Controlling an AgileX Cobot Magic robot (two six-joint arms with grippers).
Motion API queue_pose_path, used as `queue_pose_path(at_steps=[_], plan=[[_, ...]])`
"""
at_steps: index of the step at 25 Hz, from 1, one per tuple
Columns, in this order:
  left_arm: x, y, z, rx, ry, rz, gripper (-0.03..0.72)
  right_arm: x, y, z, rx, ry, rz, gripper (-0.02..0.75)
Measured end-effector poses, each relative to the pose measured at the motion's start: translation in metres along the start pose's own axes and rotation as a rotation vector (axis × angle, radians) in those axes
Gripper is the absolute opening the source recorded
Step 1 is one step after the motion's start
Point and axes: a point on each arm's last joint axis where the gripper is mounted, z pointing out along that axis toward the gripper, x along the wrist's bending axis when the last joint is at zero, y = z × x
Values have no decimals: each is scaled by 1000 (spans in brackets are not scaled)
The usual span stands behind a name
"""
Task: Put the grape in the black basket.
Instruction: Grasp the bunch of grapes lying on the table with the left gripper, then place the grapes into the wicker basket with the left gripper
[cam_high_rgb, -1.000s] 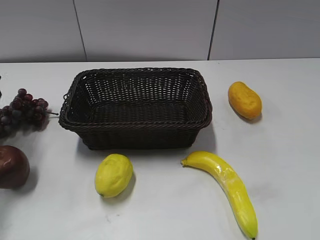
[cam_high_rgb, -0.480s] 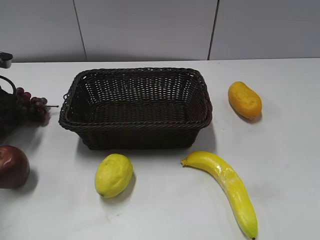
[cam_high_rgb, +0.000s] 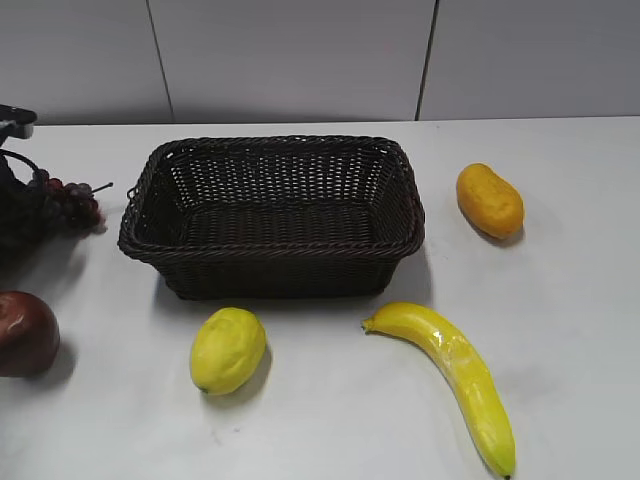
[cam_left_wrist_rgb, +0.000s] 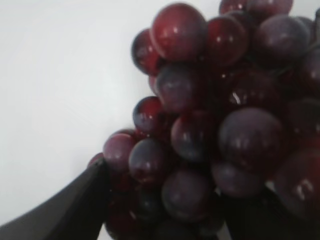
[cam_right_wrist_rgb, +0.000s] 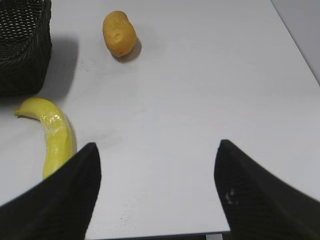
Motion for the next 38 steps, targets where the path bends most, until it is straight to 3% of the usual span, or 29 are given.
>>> queue_pose_path(at_steps=[5,7,11,22,26,32,38], plan=[[1,-2,7,13,-1,-2,599,0,0,0,0,0,0,538],[2,-2,7,13,-1,-4,536,0,0,0,0,0,0,538],[2,-1,7,9,-1,-4,334,0,0,0,0,0,0,538],[-1,-2,-8,31,-34,-54,331,0,0,0,0,0,0,538],[0,9,-51,-7,-37,-68,319,0,0,0,0,0,0,538],[1,26,-154,-244,-42,-108,316,0,0,0,0,0,0,538],[-32,33,-256,-537,-136,-90,312,0,0,0,0,0,0,538]])
